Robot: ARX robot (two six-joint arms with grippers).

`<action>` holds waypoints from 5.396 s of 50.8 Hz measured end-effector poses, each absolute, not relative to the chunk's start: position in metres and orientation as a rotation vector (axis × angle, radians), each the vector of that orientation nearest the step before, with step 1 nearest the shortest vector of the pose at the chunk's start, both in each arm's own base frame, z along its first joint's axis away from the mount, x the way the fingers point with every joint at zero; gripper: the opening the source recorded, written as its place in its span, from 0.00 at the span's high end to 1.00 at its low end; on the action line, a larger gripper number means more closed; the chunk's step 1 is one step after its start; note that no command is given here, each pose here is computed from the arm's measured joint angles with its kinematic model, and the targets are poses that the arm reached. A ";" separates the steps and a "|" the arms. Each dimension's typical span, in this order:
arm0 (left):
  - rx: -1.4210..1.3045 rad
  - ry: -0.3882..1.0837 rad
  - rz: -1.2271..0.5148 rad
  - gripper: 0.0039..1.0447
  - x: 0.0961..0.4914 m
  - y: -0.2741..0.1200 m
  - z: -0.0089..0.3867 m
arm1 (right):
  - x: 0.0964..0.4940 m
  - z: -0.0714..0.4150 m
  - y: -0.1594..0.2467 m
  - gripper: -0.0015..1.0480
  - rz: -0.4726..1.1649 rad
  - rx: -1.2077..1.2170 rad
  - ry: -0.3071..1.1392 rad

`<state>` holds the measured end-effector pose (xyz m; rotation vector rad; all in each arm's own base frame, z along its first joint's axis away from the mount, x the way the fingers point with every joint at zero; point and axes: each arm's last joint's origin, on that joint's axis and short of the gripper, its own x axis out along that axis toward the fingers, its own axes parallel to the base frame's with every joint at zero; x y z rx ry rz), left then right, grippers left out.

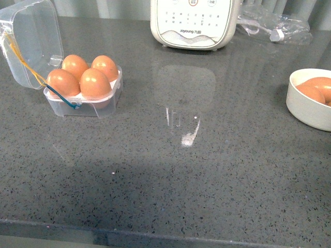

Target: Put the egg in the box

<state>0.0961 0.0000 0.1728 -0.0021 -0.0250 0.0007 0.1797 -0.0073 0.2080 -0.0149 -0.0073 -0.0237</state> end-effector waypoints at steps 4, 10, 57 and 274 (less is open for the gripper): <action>-0.002 -0.025 0.001 0.06 0.096 0.000 0.173 | 0.173 0.199 -0.003 0.88 -0.014 -0.011 0.009; -0.002 -0.025 0.001 0.06 0.096 0.000 0.173 | 0.162 0.192 0.000 0.97 0.001 -0.011 0.010; -0.002 -0.025 0.000 0.06 0.096 0.000 0.173 | 0.120 0.169 0.000 0.97 -0.001 -0.011 -0.009; -0.090 0.457 -0.212 0.06 0.272 -0.070 0.239 | 0.098 0.165 0.000 0.07 0.000 -0.010 -0.003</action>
